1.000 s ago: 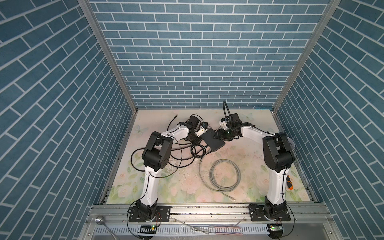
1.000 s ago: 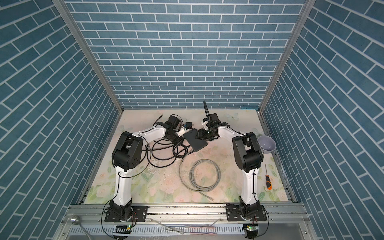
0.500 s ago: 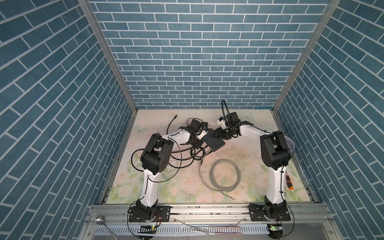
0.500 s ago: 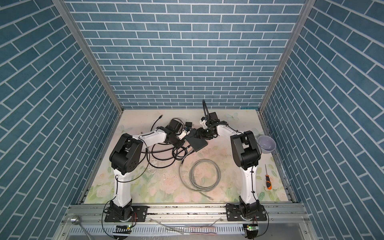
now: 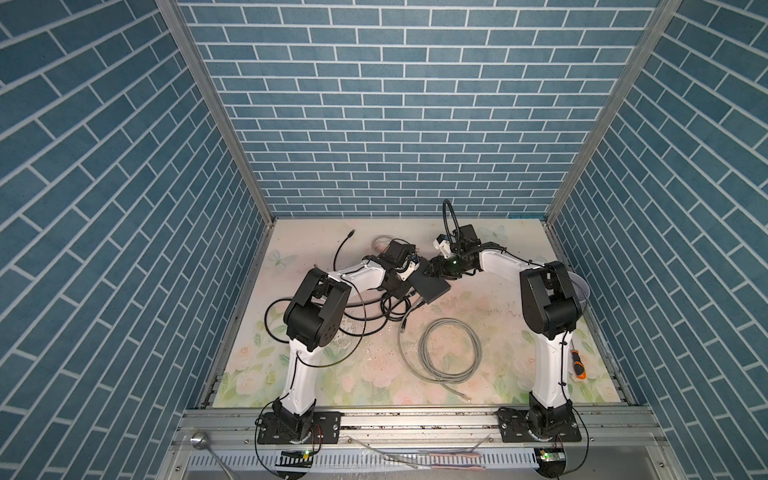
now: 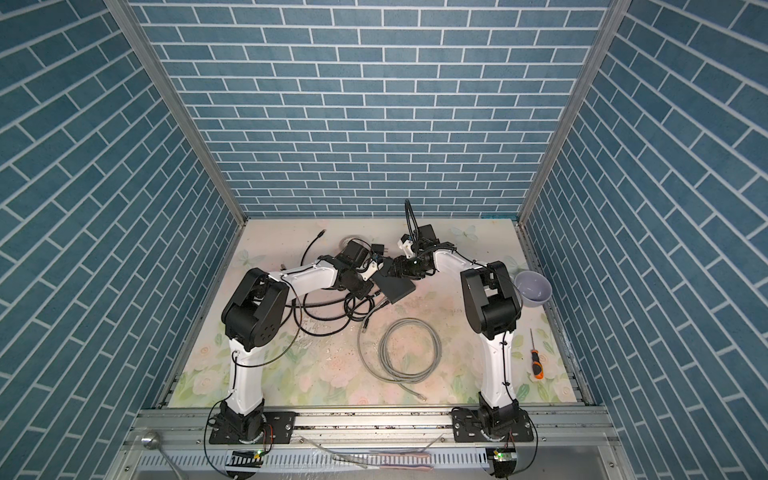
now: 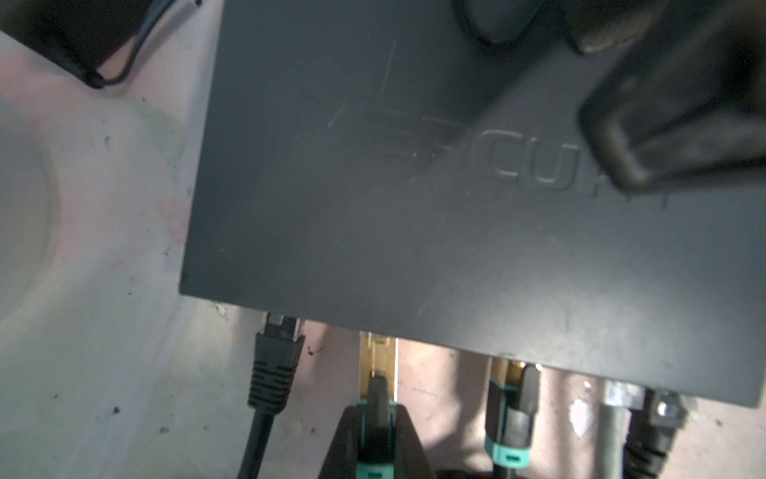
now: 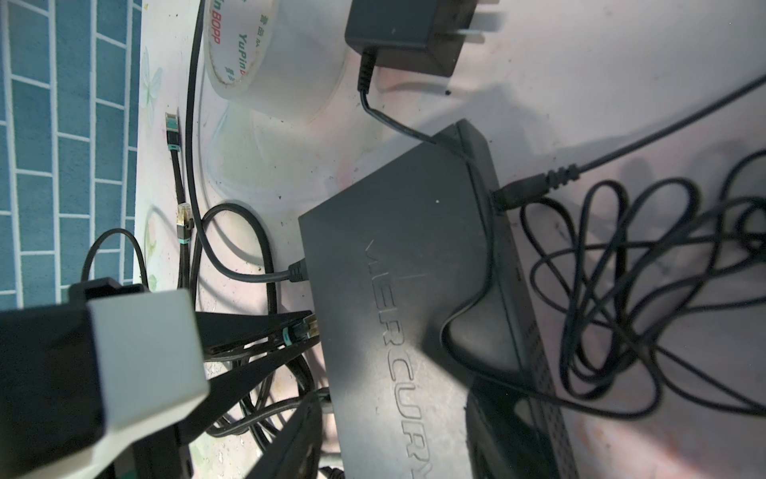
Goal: Insert the plug into the switch port
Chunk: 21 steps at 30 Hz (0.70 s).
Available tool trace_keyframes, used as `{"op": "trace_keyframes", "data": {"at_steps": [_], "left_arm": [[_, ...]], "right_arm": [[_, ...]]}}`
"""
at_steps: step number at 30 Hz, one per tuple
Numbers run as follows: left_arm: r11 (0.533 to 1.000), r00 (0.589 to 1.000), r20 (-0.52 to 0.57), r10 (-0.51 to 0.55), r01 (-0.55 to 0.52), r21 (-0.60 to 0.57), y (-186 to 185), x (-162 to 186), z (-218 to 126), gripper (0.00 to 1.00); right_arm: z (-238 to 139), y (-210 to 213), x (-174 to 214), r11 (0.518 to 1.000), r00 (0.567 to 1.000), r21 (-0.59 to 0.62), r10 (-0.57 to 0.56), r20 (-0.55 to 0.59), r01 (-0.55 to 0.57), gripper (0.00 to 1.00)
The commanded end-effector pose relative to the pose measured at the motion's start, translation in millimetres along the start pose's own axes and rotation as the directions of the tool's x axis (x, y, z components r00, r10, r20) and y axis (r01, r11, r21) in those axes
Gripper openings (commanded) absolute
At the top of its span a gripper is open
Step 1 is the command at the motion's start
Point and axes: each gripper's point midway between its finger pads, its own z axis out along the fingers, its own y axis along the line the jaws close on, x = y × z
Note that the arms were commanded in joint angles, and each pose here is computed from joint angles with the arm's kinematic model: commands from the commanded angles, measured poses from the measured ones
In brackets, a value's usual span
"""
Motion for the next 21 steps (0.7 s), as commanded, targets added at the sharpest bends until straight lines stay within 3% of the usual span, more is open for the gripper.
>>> {"op": "trace_keyframes", "data": {"at_steps": [1,13,21], "left_arm": [[1.0,1.0,0.001,-0.016,0.016,-0.003,-7,3,-1,0.11],[0.999,0.997,0.072,-0.017,0.021,-0.049,-8,-11,0,0.1],[0.999,0.998,0.056,0.009,-0.007,-0.035,-11,-6,-3,0.1]], "right_arm": [[9,-19,18,0.999,0.997,0.054,-0.003,-0.072,0.007,0.56],[6,-8,19,1.0,0.994,0.012,-0.028,-0.104,0.029,0.55],[-29,-25,-9,0.983,0.996,0.163,-0.086,-0.006,0.086,0.57]]}}
